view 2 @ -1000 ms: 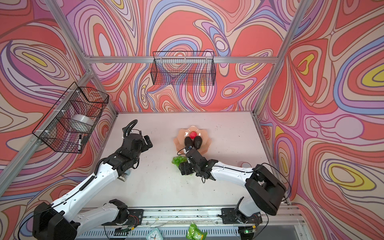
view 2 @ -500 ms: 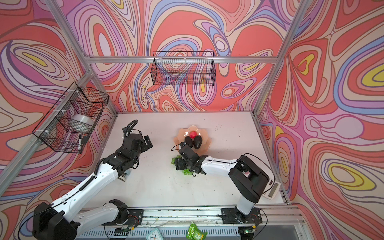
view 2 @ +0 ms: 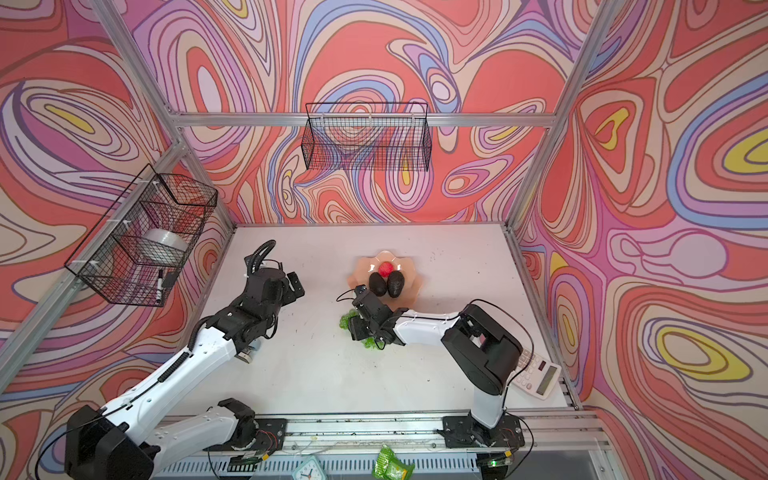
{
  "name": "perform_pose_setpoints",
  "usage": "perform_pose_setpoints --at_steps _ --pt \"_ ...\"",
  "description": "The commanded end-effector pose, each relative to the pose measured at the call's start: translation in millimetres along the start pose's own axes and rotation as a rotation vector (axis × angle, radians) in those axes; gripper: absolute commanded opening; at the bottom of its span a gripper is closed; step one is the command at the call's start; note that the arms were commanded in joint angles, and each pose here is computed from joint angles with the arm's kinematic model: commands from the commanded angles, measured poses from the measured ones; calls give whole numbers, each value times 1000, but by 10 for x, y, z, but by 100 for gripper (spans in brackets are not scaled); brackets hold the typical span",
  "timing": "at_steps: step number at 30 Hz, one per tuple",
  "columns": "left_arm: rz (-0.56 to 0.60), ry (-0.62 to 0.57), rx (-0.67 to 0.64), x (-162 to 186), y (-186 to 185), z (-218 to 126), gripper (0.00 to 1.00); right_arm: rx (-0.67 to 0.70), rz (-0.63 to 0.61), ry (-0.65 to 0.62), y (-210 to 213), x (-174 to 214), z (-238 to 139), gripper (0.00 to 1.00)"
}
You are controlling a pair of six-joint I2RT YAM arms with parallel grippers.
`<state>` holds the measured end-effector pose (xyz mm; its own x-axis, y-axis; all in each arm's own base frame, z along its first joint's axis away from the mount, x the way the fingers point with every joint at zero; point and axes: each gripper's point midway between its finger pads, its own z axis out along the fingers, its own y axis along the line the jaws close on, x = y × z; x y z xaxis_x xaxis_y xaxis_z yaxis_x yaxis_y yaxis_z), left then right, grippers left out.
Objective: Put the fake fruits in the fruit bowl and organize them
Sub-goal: 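Close the right gripper on the green grapes stem and lift them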
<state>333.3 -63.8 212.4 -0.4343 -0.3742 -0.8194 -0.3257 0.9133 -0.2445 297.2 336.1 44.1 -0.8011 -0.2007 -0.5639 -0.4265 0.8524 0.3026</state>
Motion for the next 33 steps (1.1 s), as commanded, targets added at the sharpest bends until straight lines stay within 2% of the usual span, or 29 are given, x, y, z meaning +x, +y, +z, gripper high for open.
perform_pose_setpoints --at_steps 1,6,12,28,33 --pt "2 -2 -29 -5 83 -23 100 7 -13 48 1 128 72 56" --pt "5 -9 -34 -31 95 -42 100 -16 -28 26 66 50 5 43" --pt "6 -17 -44 -49 125 -58 100 -50 -59 -31 194 -173 -204 34" --pt "-14 -24 -52 -44 188 -83 100 -154 -70 -222 605 -905 -1020 25" --pt "-16 -25 -56 -47 208 -95 100 -120 -95 -201 583 -937 -1042 29"
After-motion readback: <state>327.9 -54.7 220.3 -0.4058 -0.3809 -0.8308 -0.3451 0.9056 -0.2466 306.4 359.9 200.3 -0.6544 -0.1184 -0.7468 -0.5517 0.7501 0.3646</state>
